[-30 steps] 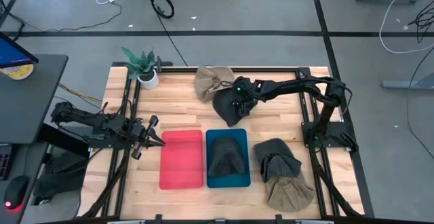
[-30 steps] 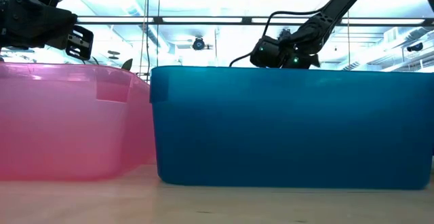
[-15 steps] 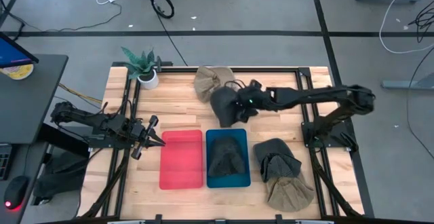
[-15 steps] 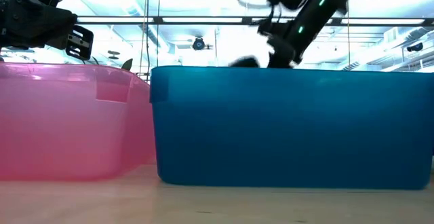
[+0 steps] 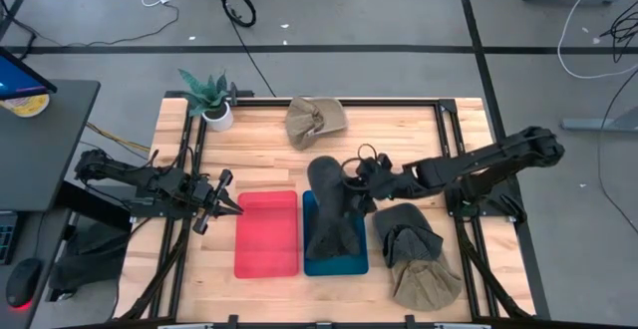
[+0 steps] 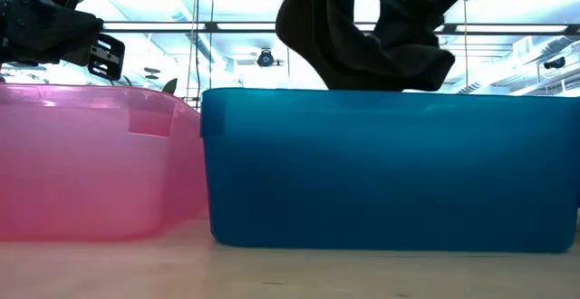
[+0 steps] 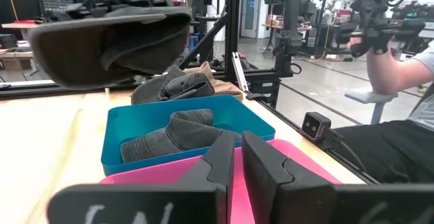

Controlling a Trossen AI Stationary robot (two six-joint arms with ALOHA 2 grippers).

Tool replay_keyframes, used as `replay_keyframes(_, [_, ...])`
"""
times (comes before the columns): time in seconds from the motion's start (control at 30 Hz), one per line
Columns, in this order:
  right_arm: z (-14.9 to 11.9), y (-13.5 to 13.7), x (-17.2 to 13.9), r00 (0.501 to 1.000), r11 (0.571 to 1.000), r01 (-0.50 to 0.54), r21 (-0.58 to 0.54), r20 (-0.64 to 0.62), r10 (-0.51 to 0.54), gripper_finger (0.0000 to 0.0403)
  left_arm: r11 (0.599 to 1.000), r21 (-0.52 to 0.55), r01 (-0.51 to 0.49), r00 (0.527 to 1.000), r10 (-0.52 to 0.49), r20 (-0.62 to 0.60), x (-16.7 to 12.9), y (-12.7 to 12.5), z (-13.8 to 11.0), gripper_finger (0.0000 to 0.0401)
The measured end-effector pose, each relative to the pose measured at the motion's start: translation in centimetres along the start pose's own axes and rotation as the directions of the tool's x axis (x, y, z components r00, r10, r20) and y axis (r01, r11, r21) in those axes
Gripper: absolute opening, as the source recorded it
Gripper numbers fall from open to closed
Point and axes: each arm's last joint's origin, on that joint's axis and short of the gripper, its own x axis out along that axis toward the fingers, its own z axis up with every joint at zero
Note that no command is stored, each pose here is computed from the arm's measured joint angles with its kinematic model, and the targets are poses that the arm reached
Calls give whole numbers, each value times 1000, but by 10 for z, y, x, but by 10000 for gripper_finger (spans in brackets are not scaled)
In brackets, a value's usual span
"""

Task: Pick & Place hat
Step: Put the top black cap into the blue bin

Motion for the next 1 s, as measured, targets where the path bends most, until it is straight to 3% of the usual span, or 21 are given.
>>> replay_keyframes(0.4, [-37, 37, -11, 999, 988, -24, 152, -18, 27, 0, 1000, 0, 0, 1000, 0, -1, 0, 0, 0, 34])
replay_keyframes(0.77, [-65, 59, 6, 998, 961, -14, 276, -54, 30, 0, 1000, 0, 0, 1000, 0, -1, 0, 0, 0, 34])
replay_keyframes(1.0, [-78, 63, 23, 998, 960, 36, 278, -65, -19, 0, 1000, 0, 0, 1000, 0, -1, 0, 0, 0, 34])
